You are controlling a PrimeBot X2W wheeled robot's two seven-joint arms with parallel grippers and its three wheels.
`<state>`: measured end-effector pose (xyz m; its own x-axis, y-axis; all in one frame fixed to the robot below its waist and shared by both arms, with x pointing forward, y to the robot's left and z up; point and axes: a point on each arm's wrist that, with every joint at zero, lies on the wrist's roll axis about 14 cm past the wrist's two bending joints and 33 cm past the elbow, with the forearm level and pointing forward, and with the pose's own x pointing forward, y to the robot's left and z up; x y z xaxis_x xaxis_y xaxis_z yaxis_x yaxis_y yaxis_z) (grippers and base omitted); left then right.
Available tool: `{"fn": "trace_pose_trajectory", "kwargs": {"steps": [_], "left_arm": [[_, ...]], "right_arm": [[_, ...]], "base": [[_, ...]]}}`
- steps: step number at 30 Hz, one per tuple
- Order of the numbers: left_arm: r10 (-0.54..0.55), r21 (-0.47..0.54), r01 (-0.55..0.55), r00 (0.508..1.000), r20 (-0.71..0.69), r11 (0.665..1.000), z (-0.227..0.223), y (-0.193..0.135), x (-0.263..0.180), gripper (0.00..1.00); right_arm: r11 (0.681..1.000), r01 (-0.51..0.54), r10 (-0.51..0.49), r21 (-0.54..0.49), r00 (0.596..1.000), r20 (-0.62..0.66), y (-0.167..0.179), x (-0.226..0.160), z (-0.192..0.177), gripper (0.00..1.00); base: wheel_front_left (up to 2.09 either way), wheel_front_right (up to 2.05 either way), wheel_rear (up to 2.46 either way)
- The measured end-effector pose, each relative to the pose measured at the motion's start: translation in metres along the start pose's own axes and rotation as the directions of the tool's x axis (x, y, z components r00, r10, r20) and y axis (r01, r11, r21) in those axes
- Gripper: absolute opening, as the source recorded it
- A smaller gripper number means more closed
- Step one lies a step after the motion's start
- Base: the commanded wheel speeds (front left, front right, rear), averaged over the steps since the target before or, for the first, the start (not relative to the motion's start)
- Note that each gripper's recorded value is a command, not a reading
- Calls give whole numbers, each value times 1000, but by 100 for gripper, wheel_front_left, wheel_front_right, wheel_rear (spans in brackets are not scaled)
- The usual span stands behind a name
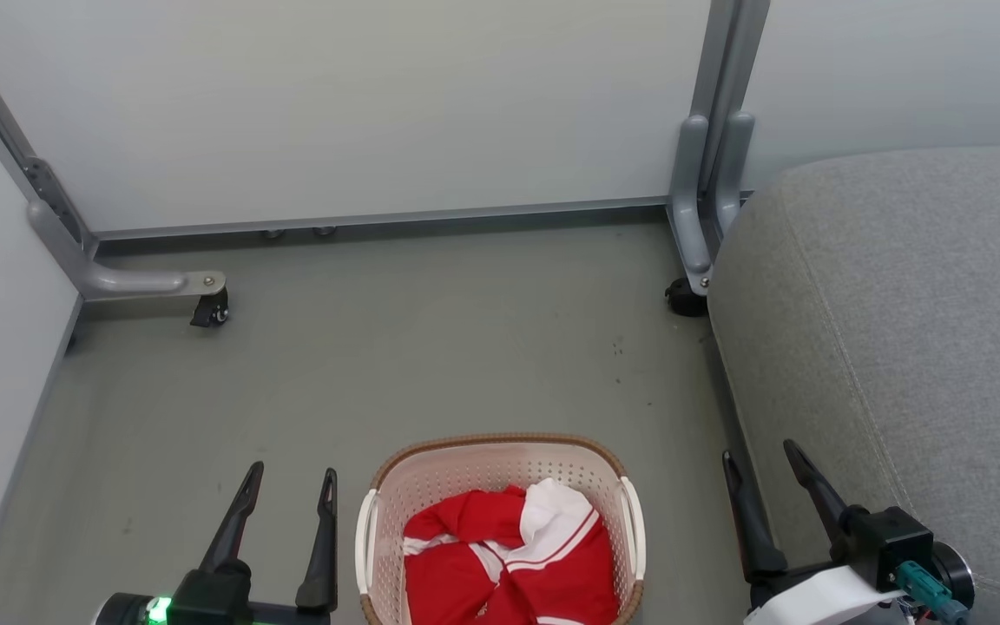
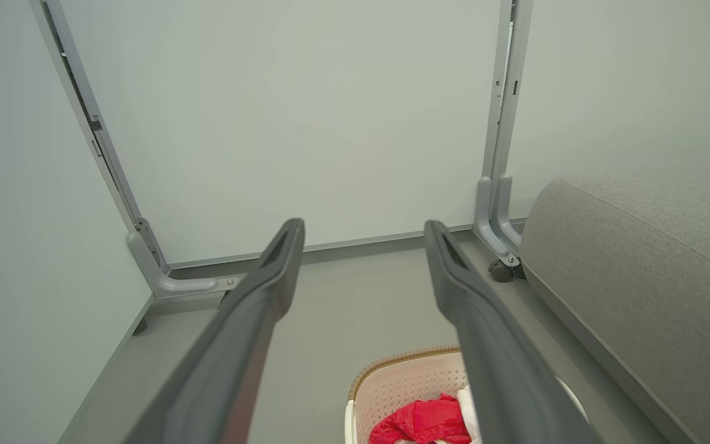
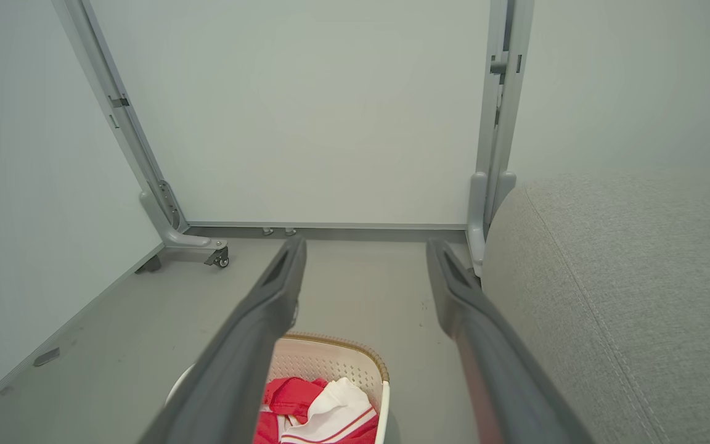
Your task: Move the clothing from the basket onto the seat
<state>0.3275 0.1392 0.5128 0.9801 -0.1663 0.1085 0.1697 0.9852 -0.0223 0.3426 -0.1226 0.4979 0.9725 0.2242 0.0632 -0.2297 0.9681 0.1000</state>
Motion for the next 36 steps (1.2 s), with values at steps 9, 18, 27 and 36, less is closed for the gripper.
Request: {"fn": "trace_pose_trajectory", "kwargs": {"steps": [9, 18, 27, 36], "left_arm": [[-73, -13, 73, 997, -26, 997, -11, -15, 35, 100], [-254, 12, 256, 964, -75, 967, -46, -46, 105, 100], [-518, -3, 542, 801, -300, 840, -150, -90, 129, 100], [-626, -139, 687, 534, -568, 713, -275, -98, 102, 100]], "right_arm": [[999, 41, -41, 25, 999, 6, -19, 30, -1, 100], [999, 47, -47, -10, 999, -4, -39, 92, -19, 100], [997, 79, -80, -27, 996, -26, -64, 138, -55, 100], [995, 102, -101, 3, 987, -126, -80, 150, -117, 100]], "base": [[0, 0, 0], [0, 0, 0], [0, 0, 0], [0, 0, 0]]}}
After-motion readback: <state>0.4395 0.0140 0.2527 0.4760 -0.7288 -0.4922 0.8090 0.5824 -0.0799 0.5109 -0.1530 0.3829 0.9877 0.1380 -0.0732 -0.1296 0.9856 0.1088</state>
